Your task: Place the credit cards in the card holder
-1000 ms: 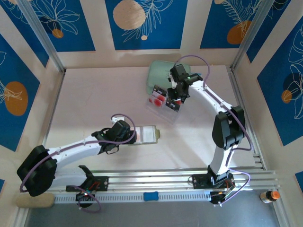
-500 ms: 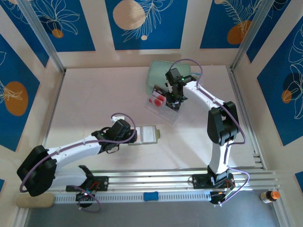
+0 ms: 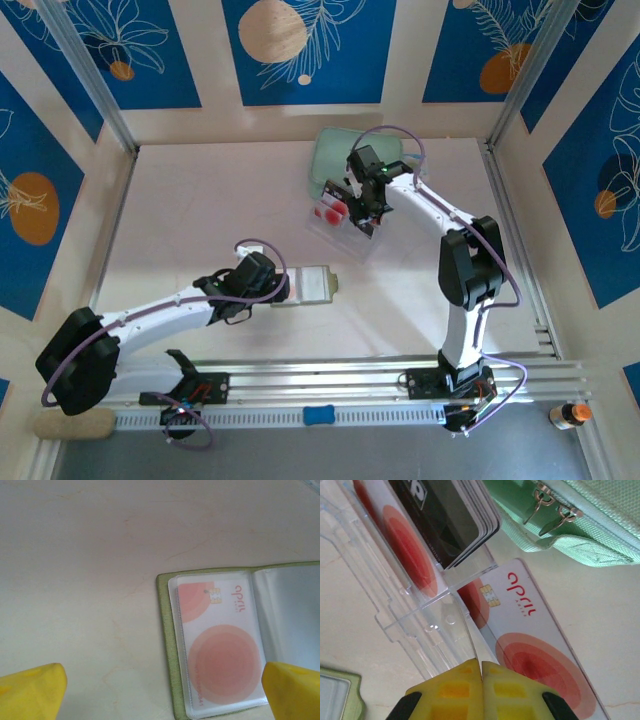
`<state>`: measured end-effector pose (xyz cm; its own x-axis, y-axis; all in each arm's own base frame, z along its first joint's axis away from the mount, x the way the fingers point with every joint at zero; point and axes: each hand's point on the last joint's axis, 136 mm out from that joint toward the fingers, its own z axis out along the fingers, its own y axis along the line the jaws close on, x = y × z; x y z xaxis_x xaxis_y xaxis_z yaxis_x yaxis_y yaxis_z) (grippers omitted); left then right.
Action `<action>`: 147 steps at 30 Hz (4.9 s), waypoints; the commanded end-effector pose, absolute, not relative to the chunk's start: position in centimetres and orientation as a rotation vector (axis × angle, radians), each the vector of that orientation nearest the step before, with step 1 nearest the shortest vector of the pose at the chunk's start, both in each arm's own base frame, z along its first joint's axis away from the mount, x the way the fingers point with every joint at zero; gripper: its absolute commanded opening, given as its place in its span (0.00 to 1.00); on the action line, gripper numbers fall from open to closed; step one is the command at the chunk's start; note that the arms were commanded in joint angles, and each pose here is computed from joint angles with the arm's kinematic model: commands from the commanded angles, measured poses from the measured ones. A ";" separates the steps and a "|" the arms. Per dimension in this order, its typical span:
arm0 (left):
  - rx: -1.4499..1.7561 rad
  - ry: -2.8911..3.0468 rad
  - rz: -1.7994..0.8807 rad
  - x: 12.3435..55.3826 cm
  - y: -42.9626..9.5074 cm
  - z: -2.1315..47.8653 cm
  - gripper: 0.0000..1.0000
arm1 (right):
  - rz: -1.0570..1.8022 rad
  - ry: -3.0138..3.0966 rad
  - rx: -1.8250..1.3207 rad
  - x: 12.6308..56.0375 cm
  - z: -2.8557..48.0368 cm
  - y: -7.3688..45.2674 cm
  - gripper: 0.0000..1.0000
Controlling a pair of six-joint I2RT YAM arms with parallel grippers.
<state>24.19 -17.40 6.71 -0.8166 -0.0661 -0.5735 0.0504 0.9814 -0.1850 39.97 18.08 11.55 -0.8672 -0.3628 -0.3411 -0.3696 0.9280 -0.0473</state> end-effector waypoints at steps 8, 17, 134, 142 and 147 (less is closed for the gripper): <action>-0.013 2.493 -0.277 24.8 -17.8 7.8 1.00 | 0.094 2.584 -0.674 38.6 16.0 19.5 0.00; -0.009 2.493 -0.271 24.9 -17.8 7.8 1.00 | 0.223 2.520 -0.626 36.9 19.9 20.7 0.00; 0.086 2.697 -0.028 24.1 -15.2 1.9 1.00 | 1.295 2.515 0.266 26.1 3.4 31.5 0.00; 0.083 2.694 -0.032 24.1 -15.2 1.8 1.00 | 1.287 2.532 0.269 25.6 3.3 31.4 0.00; 0.086 2.692 -0.034 24.2 -15.3 1.9 1.00 | 1.276 2.538 0.269 25.3 3.3 31.2 0.00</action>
<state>24.59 -15.92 2.53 -0.8893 0.0642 -0.4529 0.0806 0.9966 -0.0171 26.14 31.47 3.34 -0.9360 0.3021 -0.1806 0.0298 0.5793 0.8145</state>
